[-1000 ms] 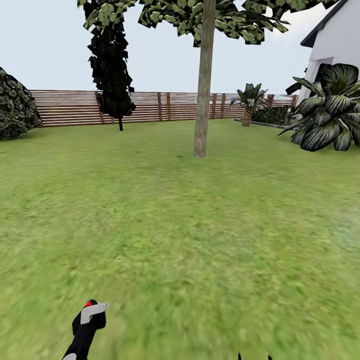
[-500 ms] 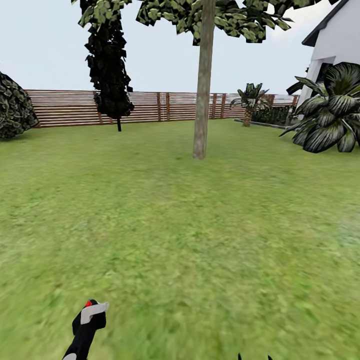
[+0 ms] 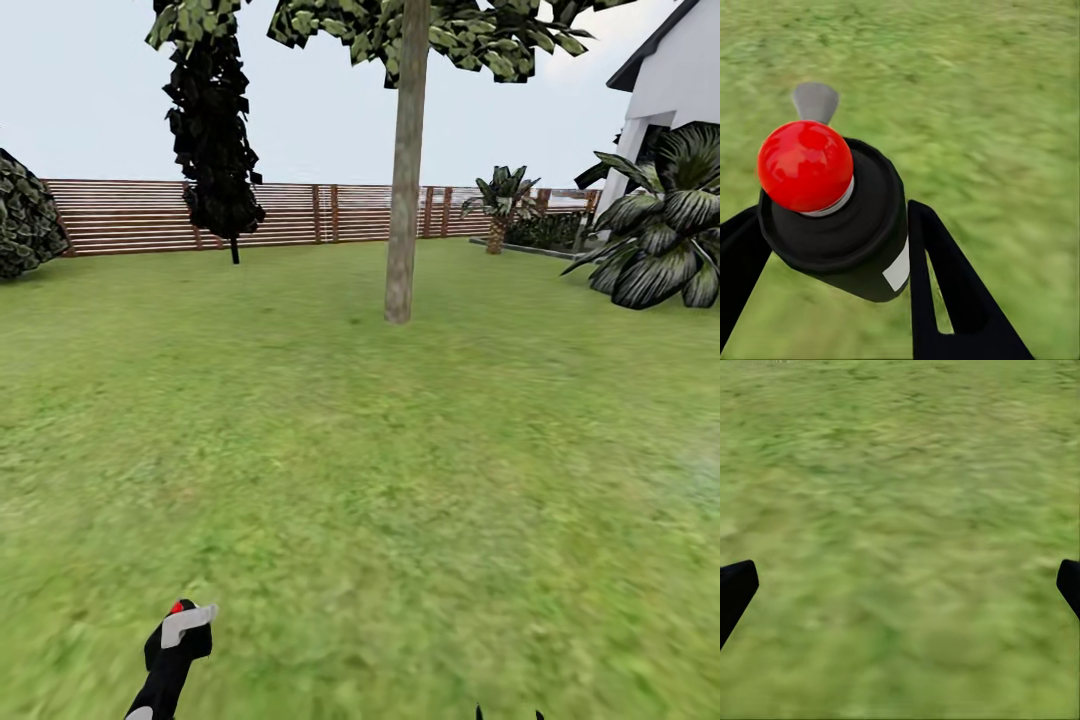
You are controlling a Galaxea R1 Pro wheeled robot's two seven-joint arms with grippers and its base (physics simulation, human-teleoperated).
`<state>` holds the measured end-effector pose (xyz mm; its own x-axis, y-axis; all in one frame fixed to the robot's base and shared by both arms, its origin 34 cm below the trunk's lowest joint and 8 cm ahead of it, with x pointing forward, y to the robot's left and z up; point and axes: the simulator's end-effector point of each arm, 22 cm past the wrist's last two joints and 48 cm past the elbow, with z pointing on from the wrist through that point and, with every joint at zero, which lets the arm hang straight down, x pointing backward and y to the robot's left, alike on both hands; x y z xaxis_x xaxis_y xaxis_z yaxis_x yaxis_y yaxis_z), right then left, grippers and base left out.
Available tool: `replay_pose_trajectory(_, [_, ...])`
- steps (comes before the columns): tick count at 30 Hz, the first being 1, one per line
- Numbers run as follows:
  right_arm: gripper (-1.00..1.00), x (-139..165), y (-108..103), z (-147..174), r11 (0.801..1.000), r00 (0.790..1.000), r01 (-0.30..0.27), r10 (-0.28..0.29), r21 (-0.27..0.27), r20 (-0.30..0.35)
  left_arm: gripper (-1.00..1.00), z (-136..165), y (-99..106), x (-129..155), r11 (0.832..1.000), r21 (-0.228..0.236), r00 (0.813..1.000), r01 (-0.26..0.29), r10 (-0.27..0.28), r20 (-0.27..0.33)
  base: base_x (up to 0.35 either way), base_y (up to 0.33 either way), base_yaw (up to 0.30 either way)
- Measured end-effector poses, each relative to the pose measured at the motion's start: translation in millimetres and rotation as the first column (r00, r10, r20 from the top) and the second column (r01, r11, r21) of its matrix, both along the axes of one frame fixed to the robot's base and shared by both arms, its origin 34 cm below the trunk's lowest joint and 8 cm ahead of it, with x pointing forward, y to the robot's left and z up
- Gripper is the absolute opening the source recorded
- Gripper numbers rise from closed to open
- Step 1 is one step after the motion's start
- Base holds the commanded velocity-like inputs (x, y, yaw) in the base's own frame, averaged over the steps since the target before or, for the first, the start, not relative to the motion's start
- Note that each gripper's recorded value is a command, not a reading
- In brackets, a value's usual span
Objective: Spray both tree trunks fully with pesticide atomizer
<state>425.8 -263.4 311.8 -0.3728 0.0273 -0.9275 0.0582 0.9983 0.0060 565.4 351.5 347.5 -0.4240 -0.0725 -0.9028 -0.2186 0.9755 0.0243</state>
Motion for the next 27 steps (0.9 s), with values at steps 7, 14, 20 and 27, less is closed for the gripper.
replay_pose_trajectory(7, [1.00,0.0,0.0,0.0,1.000,1.000,0.000,0.000,0.000,0.000,-1.00,0.1,0.0,0.2,1.000,0.000,1.000,0.000,0.000,0.000,0.338,-0.074,0.000])
replay_pose_trajectory(14, [1.00,0.0,0.0,0.0,1.000,1.000,0.000,0.000,0.000,0.000,-1.00,0.1,-0.6,0.3,1.000,-0.001,1.000,0.001,-0.001,0.000,0.338,-0.074,0.000])
replay_pose_trajectory(20, [1.00,0.0,0.0,0.0,1.000,1.000,0.000,0.000,0.000,0.000,-1.00,0.2,-0.8,0.4,1.000,-0.001,1.000,0.001,-0.001,0.001,0.338,-0.074,0.000])
replay_pose_trajectory(27, [1.00,0.0,0.0,0.0,1.000,1.000,0.000,0.000,0.000,0.000,-1.00,-0.5,-0.9,-0.4,1.000,-0.001,1.000,0.001,-0.001,-0.001,0.338,-0.074,0.000])
